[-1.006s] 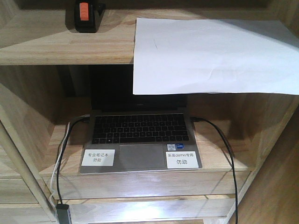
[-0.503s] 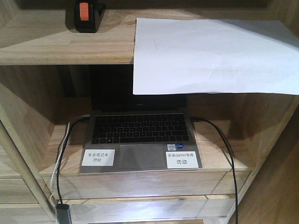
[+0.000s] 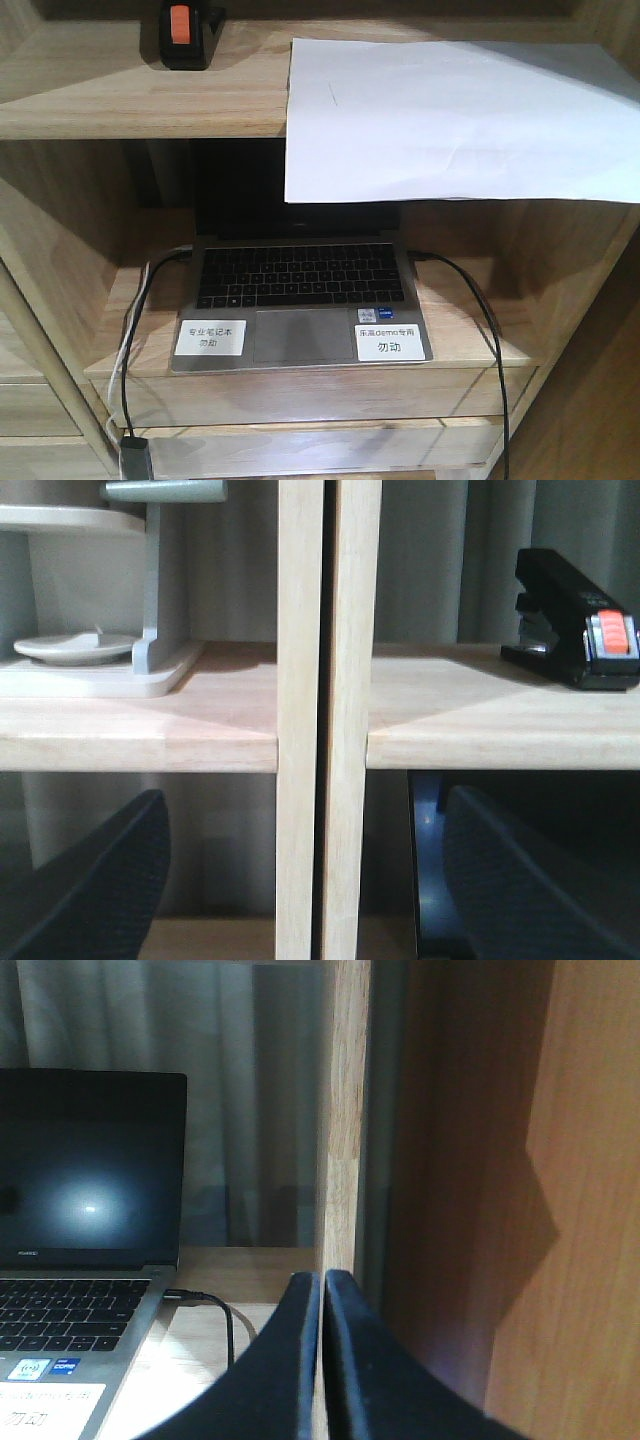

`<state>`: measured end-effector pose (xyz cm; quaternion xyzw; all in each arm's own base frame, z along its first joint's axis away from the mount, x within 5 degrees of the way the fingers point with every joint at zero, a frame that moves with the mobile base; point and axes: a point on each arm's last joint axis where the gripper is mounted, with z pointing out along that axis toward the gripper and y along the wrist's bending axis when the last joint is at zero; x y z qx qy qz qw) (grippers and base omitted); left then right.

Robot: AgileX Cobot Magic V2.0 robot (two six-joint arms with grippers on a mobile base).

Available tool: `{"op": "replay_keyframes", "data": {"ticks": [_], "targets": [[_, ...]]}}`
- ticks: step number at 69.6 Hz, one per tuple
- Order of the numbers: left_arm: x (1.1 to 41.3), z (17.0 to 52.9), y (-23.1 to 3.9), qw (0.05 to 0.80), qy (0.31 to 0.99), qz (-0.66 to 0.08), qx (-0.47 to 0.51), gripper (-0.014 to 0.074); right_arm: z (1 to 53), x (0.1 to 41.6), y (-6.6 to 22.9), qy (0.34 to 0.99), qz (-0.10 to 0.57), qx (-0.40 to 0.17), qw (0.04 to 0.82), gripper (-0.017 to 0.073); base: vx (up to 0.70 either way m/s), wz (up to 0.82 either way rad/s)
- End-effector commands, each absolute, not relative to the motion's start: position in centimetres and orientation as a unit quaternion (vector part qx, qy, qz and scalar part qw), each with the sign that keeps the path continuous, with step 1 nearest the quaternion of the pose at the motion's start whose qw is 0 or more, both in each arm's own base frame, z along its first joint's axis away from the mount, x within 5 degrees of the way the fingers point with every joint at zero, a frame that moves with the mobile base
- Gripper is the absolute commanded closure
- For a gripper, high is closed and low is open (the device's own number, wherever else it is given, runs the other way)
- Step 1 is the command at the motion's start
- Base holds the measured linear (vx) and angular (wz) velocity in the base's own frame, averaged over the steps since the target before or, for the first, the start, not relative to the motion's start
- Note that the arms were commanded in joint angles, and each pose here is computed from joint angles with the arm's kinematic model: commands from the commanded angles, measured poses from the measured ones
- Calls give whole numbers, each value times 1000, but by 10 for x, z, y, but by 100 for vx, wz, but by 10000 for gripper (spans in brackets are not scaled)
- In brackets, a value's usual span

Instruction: Grab stapler and paper to desk for stapling

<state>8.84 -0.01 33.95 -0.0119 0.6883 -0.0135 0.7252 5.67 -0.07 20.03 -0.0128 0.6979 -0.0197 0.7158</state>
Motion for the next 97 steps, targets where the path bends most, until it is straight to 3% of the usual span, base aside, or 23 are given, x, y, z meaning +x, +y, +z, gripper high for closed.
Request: {"op": "replay_keyframes", "data": {"ticks": [1,28,55,80,97], "targets": [[89,354,0,749,662,-20,-16,46,206,55,0,668,-19,-14,744,568,0,0],[99,405,-17,747,659,-76,43,67,206,55,0,668,-19,-14,744,568,0,0],[182,435,-87,691,687,-133,180,67,206,55,0,668,-19,-14,744,568,0,0],[265,487,-132,654,718,-141,190,67,206,55,0,668,-19,-14,744,568,0,0],[306,523,-145,633,750,-124,148,67,206,55,0,668,-19,-14,744,568,0,0]]}}
